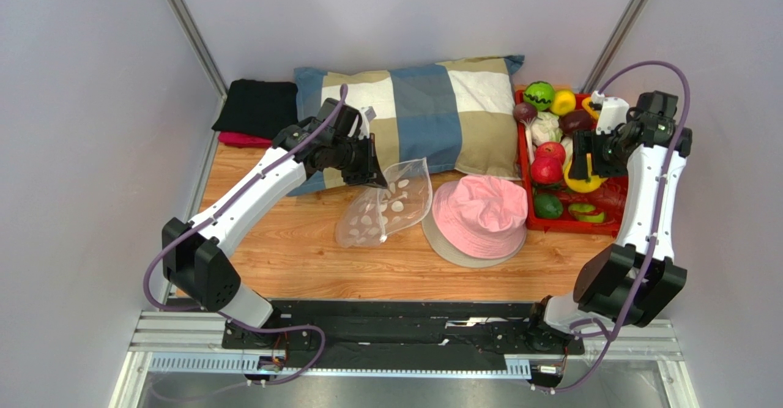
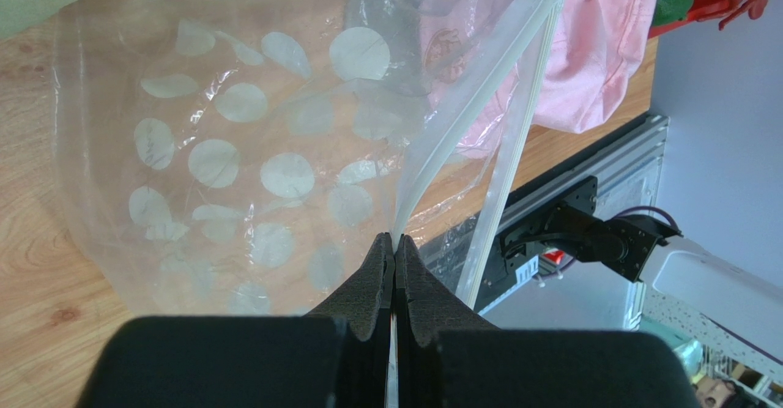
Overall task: Place the food in the zip-top bag and seal the zipper
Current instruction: Pick up the fake fruit from the bin, then place the fake fruit in the zipper food storage bag.
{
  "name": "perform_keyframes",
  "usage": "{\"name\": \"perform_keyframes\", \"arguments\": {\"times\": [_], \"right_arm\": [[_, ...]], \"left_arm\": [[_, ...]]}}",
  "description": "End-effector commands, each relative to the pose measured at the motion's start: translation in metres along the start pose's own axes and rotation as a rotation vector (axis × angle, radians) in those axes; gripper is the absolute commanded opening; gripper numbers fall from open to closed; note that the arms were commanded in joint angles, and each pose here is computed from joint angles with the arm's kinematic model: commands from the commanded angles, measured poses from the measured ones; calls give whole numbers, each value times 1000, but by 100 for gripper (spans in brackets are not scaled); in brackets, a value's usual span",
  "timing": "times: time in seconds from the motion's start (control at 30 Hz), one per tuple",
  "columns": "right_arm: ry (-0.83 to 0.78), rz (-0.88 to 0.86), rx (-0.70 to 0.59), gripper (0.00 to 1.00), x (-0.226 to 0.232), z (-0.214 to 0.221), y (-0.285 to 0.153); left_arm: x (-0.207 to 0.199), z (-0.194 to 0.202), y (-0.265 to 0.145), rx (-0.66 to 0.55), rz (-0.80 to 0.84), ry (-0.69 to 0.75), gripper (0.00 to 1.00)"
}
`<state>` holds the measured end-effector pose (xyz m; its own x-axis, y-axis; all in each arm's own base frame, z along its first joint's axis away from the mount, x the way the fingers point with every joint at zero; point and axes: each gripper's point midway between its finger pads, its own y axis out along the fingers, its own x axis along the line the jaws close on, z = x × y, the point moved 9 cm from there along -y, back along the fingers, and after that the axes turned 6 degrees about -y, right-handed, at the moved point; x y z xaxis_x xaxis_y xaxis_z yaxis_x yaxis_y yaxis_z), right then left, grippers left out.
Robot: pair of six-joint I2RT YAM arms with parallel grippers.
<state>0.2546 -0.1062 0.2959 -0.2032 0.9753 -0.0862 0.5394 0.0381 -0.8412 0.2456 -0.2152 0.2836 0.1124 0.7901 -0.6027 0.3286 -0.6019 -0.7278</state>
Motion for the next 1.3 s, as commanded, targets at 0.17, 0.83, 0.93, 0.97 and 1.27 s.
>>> {"name": "perform_keyframes", "arguments": {"times": [0.17, 0.83, 0.93, 0.97, 1.27], "right_arm": [[-107, -315, -283, 48, 95, -51, -76], [-729, -784, -379, 50, 309, -83, -37], [-763, -769, -357, 50, 316, -80, -32], [-783, -769, -345, 50, 320, -77, -31], [-929, -687, -156, 90, 331, -46, -2]], "left_arm": [[-7, -10, -4, -1, 57, 19, 0], [-26, -7, -23, 216, 389, -39, 0], [-31, -8, -31, 232, 451, -38, 0], [-31, -7, -33, 236, 460, -41, 0], [1, -4, -14, 291, 485, -142, 0]]}}
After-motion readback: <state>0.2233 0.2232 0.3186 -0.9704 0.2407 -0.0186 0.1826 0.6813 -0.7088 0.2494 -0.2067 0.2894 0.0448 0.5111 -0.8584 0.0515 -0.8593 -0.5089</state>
